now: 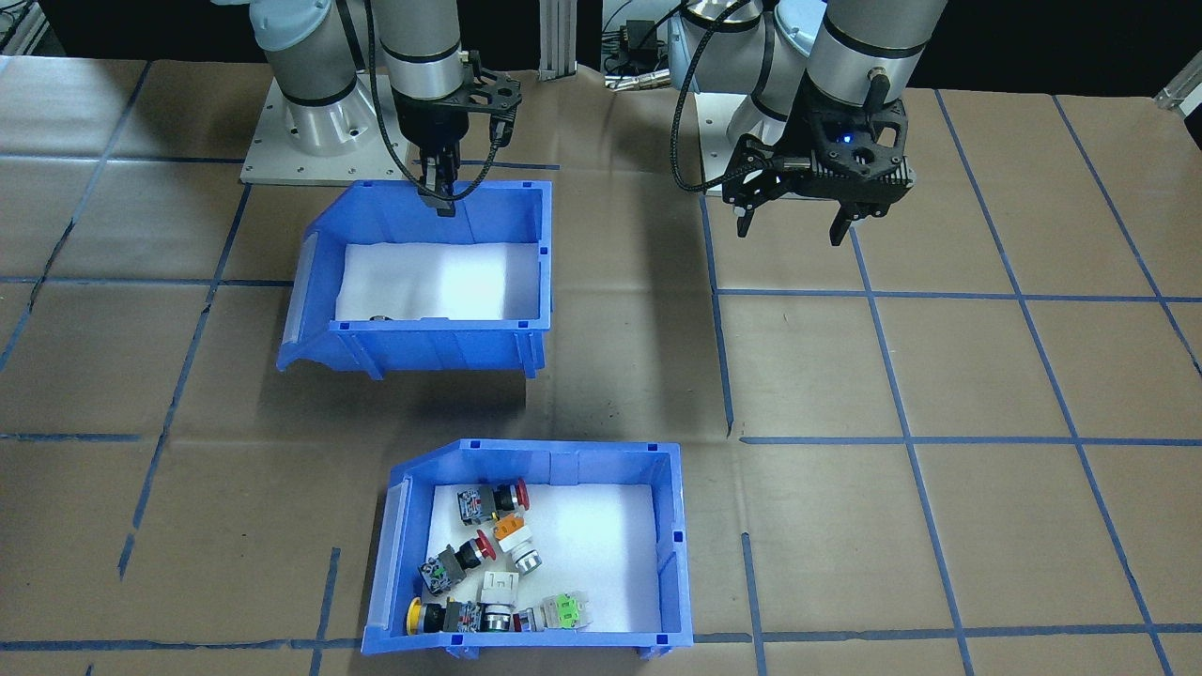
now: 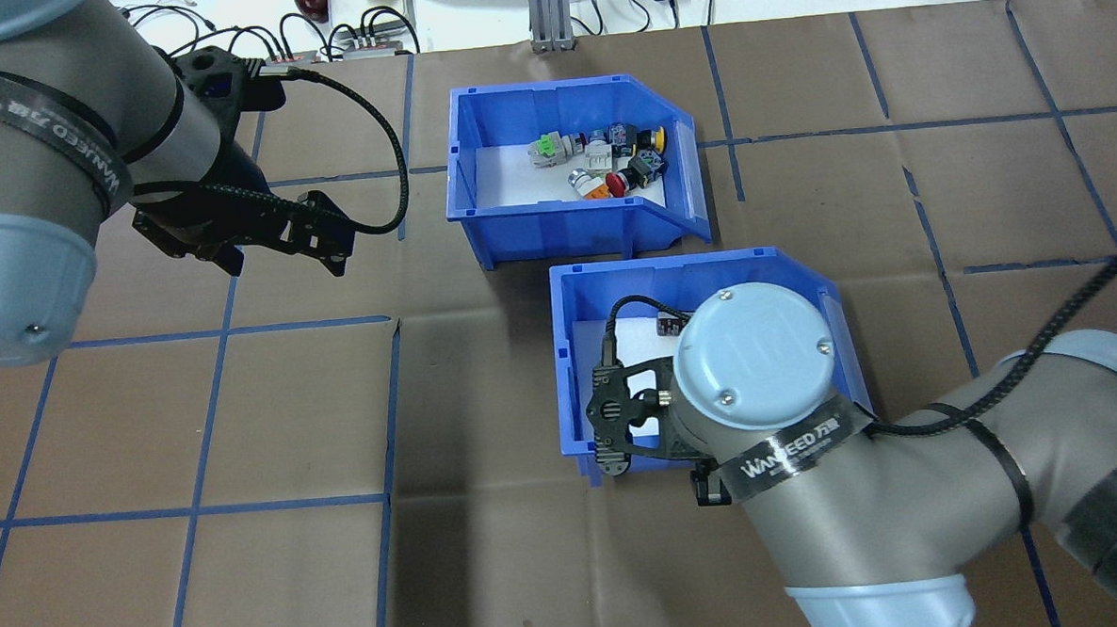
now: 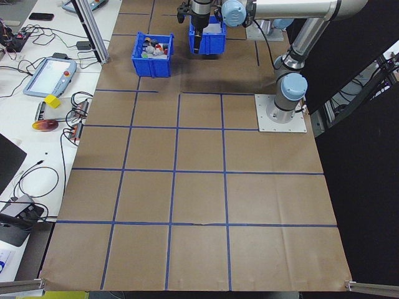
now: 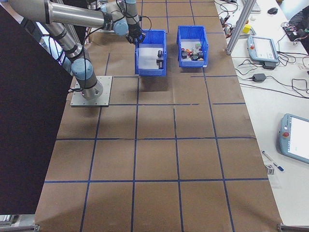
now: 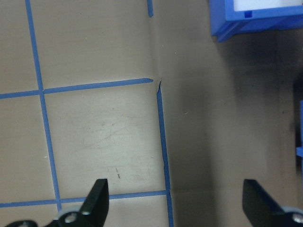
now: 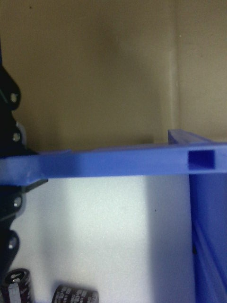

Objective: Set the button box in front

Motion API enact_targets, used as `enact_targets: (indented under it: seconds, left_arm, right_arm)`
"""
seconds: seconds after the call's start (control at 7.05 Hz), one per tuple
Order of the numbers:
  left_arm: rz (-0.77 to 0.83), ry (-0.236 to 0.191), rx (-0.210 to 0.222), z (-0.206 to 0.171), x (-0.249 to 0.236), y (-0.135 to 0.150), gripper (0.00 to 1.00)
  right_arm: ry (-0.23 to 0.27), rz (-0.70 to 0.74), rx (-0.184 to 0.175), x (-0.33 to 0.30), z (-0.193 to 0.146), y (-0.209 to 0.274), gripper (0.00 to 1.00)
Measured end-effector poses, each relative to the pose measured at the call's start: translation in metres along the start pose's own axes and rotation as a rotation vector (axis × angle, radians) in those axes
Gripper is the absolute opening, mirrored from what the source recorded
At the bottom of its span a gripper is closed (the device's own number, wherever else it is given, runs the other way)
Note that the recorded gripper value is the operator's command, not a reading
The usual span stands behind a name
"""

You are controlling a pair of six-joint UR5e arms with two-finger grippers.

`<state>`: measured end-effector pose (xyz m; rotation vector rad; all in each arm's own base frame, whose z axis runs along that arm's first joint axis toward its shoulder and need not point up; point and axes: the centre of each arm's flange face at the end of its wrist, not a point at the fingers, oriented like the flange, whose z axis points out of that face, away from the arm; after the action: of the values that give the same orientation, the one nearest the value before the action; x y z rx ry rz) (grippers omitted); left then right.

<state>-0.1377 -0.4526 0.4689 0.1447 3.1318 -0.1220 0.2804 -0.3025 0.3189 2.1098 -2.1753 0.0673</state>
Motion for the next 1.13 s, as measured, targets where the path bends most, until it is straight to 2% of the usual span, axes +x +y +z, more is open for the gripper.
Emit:
enact_targets:
  seconds: [0.28,0.57,0.71,0.85,1.13]
  left_arm:
    - [-0.002,-0.002,-0.015,0.004,-0.001,-0.004,1.0]
    - [-0.001,-0.043,-0.031,0.009,-0.004,-0.004,1.0]
    - [-0.001,-0.063,-0.037,0.011,-0.006,-0.004,1.0]
    - [-0.003,-0.071,-0.039,0.012,-0.007,-0.004,1.0]
    - [-0.006,-0.076,-0.038,0.012,-0.007,-0.004,1.0]
  right_arm:
    - [0.008,-0.016,-0.009,-0.006,0.02,-0.033,0.09]
    - [0.012,0.009,-0.004,-0.009,0.029,-0.045,0.11]
    - [0.016,0.026,-0.001,-0.01,0.032,-0.05,0.77]
    - [0.021,0.035,0.008,-0.012,0.034,-0.055,1.0]
    - [0.034,0.064,0.017,-0.012,0.032,-0.057,1.0]
